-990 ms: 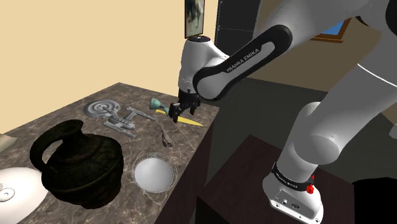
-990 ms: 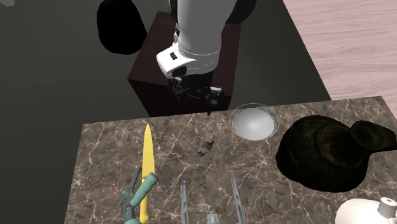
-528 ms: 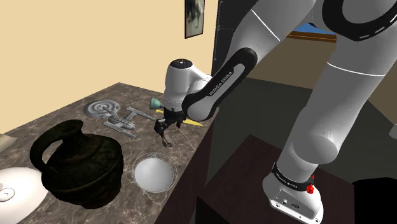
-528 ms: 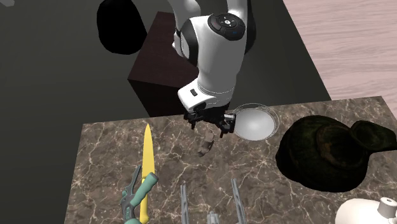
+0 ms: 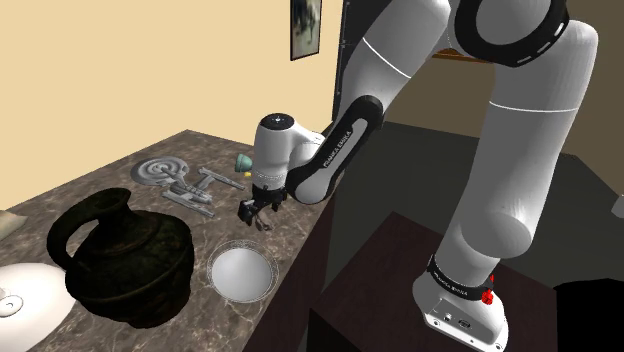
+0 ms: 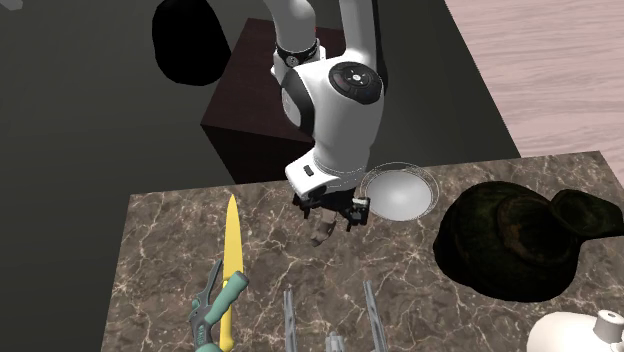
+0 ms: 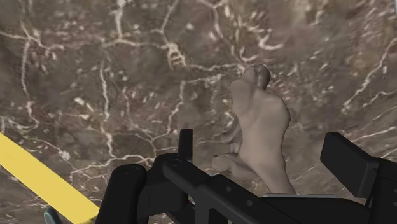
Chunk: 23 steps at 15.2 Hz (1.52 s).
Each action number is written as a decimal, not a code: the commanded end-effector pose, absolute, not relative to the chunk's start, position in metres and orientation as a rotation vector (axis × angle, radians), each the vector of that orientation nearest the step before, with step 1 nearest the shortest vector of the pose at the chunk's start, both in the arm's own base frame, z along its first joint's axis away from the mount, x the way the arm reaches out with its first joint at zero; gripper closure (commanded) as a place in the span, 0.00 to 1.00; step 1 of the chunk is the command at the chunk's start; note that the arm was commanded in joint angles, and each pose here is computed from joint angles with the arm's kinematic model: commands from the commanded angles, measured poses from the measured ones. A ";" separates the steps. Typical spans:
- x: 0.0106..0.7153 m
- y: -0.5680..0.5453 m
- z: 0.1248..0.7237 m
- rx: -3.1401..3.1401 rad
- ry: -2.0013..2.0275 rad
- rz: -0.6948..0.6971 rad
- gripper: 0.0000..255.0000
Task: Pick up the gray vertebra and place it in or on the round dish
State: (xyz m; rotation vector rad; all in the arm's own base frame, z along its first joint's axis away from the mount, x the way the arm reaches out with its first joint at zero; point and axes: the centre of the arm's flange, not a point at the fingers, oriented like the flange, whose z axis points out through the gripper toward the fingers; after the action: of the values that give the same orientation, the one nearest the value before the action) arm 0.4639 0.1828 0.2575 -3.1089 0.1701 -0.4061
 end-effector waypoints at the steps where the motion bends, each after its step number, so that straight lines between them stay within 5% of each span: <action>1: 0.465 0.182 0.250 -3.109 0.169 -0.407 0.00; 8: 0.465 0.182 0.250 -3.109 0.169 -0.407 0.00; 9: 0.465 0.182 0.250 -3.109 0.169 -0.407 1.00; 23: 0.465 0.182 0.276 -3.109 0.169 -0.407 1.00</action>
State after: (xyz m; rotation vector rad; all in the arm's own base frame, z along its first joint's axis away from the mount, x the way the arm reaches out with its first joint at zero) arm 0.4651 0.1821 0.2702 -3.1088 0.1694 -0.4074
